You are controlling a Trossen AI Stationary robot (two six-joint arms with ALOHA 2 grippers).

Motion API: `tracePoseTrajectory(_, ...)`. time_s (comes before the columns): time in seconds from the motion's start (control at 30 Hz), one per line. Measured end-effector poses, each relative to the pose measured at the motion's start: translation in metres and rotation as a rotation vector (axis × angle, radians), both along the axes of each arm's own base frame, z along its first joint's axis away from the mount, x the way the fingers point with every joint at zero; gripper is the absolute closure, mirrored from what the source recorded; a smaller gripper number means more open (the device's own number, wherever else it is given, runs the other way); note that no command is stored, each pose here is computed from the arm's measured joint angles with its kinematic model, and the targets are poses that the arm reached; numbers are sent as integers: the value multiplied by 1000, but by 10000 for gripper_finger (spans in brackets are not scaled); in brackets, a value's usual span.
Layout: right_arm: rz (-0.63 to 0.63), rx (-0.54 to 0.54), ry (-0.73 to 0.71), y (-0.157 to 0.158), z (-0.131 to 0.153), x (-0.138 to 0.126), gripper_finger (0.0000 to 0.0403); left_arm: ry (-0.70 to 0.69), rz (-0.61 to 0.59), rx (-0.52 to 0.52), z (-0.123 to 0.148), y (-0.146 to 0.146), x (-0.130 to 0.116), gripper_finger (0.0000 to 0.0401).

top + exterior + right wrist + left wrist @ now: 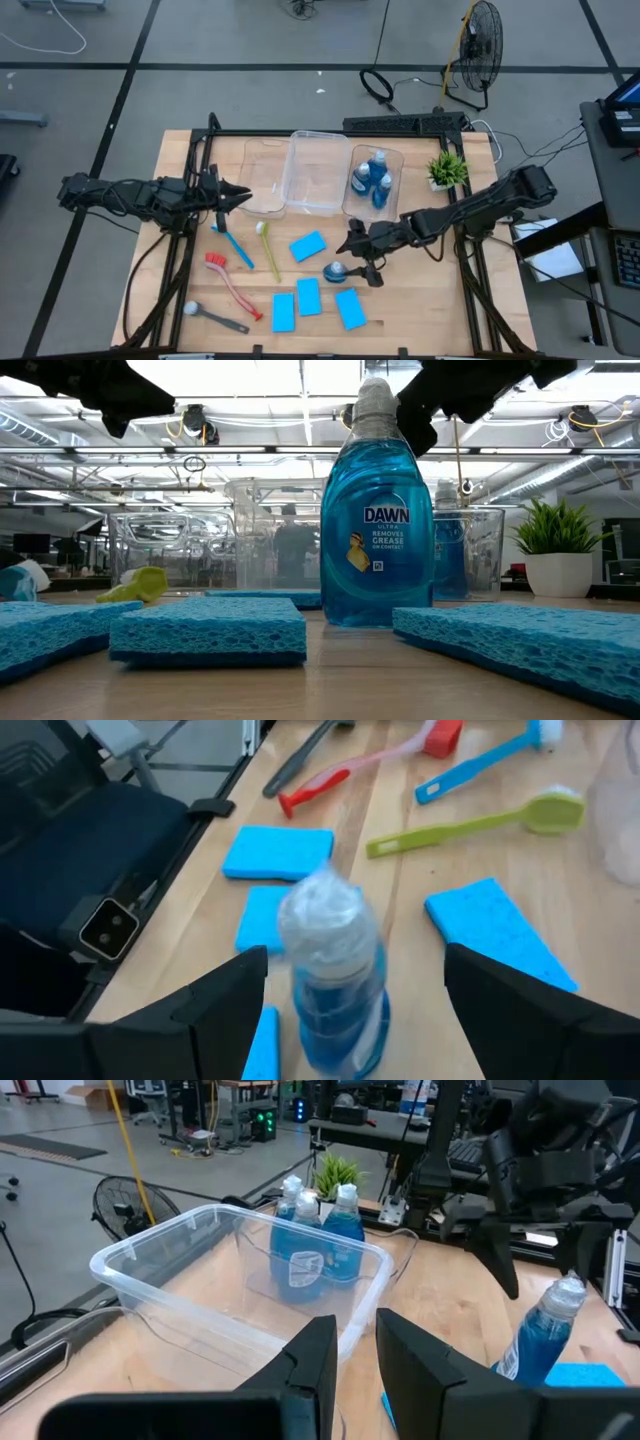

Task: Pick & Place Kitchen Sink Supplies
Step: Put the blue dish soap into the right transparent bin

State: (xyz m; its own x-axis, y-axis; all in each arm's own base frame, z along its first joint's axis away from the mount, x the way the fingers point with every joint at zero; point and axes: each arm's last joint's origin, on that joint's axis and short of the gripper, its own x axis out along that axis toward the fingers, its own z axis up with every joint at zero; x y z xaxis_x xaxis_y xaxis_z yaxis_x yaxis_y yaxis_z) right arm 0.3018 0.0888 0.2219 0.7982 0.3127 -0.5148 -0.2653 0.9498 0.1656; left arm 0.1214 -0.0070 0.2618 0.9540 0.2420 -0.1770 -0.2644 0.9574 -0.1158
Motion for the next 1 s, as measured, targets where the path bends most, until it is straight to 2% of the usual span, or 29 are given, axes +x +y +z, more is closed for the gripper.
tracePoseTrajectory(0.37, 12, 10, -55, 4, 5, 1, 110, 1, 1, 6, 0, 0, 0, 324)
tracePoseTrajectory(0.57, 4, 5, -44, 4, -8, 10, 110, 1, 2, 6, 0, 0, 0, 325)
tracePoseTrajectory(1.0, -34, -28, -72, 4, -12, 15, 112, 3, 1, 14, 0, 0, 0, 324)
